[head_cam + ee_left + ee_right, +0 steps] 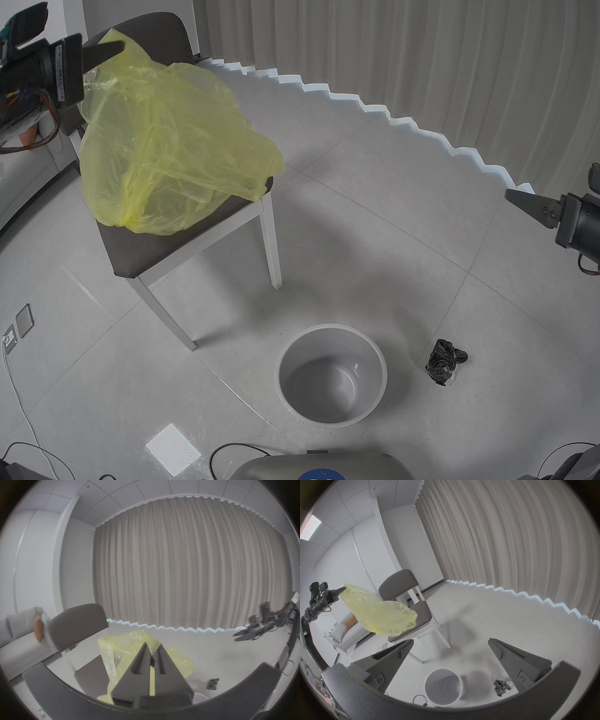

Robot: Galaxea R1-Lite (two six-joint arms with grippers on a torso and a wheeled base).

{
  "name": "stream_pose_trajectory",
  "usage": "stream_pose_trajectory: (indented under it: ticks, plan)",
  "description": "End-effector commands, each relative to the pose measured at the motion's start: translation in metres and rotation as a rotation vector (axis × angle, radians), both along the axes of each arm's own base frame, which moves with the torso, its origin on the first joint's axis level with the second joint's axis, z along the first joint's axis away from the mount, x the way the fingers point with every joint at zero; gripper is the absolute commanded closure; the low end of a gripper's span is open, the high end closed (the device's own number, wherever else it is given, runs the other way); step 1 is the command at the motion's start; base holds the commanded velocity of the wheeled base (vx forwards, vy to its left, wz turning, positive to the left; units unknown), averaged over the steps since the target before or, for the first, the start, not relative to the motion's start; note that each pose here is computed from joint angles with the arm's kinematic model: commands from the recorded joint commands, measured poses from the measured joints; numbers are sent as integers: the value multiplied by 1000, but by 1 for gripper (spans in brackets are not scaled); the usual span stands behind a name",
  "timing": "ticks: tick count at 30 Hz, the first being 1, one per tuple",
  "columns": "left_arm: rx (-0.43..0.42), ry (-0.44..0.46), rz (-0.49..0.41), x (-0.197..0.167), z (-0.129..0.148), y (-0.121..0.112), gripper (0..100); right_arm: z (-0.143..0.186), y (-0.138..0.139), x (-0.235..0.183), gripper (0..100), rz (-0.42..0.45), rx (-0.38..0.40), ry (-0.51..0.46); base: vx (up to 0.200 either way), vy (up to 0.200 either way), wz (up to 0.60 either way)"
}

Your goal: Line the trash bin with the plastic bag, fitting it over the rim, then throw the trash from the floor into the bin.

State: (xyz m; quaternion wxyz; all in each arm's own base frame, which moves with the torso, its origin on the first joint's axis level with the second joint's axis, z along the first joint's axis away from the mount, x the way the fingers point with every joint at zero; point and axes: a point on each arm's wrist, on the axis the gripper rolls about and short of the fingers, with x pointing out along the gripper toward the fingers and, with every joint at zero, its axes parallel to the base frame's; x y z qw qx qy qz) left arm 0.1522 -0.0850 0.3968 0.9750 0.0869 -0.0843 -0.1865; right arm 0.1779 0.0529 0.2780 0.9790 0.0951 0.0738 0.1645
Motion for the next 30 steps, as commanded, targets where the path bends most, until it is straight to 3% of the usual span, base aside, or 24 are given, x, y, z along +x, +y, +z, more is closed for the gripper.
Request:
stream_pose_trajectory:
  ticks: [1,14,30]
  plan:
    - [-1,-26,-132,-18,3,-2,100,-13,26,33,0,71,-18,87,0,0,0]
    - [19,-14,-284,-21,-4,-15,100,-15,46,52,0,131,50,140,0,0,0]
    - [12,-45,-354,-15,-3,-27,100,-12,61,68,0,169,84,155,0,0,0]
